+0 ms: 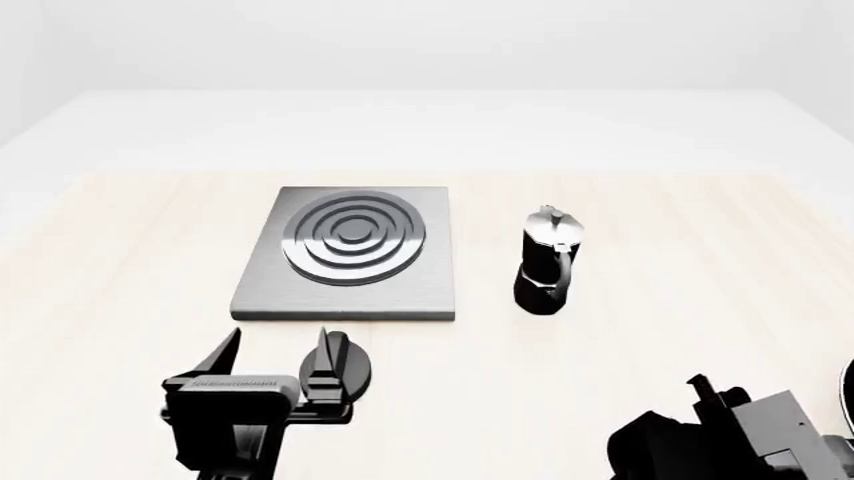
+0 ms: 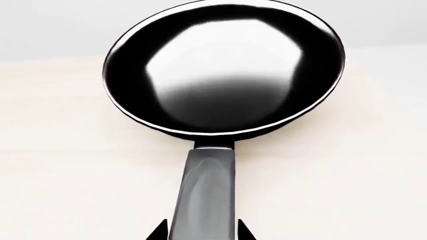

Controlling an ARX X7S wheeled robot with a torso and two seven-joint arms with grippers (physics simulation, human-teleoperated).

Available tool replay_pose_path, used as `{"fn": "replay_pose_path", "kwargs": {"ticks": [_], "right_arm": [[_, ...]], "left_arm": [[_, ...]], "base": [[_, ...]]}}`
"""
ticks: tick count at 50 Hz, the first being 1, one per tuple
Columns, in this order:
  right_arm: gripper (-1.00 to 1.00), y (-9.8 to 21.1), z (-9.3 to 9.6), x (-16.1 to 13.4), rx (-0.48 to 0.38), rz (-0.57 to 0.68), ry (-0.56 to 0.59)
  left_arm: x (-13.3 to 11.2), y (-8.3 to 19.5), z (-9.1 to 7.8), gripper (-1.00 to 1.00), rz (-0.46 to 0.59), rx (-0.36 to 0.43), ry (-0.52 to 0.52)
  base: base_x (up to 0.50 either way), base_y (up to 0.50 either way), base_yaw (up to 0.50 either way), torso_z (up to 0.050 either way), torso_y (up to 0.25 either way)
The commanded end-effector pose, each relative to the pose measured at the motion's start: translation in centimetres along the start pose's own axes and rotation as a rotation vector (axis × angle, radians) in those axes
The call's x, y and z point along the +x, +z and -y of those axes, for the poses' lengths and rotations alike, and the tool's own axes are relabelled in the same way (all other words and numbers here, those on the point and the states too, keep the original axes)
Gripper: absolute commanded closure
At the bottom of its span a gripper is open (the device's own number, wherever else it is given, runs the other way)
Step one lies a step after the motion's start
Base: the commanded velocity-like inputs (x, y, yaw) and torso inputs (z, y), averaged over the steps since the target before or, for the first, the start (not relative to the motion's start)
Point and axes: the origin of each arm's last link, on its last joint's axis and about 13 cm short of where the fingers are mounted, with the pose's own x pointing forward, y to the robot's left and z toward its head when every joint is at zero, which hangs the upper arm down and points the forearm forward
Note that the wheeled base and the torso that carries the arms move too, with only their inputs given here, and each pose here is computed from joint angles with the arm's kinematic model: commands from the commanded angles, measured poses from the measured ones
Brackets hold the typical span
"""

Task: Put the frying pan on the stove.

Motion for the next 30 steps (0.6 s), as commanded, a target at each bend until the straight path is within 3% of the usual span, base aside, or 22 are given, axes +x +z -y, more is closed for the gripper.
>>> {"fn": "replay_pose_path", "kwargs": {"ticks": [1, 30], "right_arm": [[1.00, 0.6, 0.1, -0.5, 0.009, 0.078, 0.128], [1.00, 4.9, 1.3, -3.4, 0.121, 0.244, 0.287]], "left_arm": [[0.0, 0.0, 0.1, -1.00, 0.001, 0.002, -0.003], [-0.2, 0.1, 0.1, -1.00, 0.009, 0.000, 0.007]], "base": [[0.00, 0.00, 0.00, 0.000, 0.000], [0.00, 0.00, 0.00, 0.000, 0.000]]}}
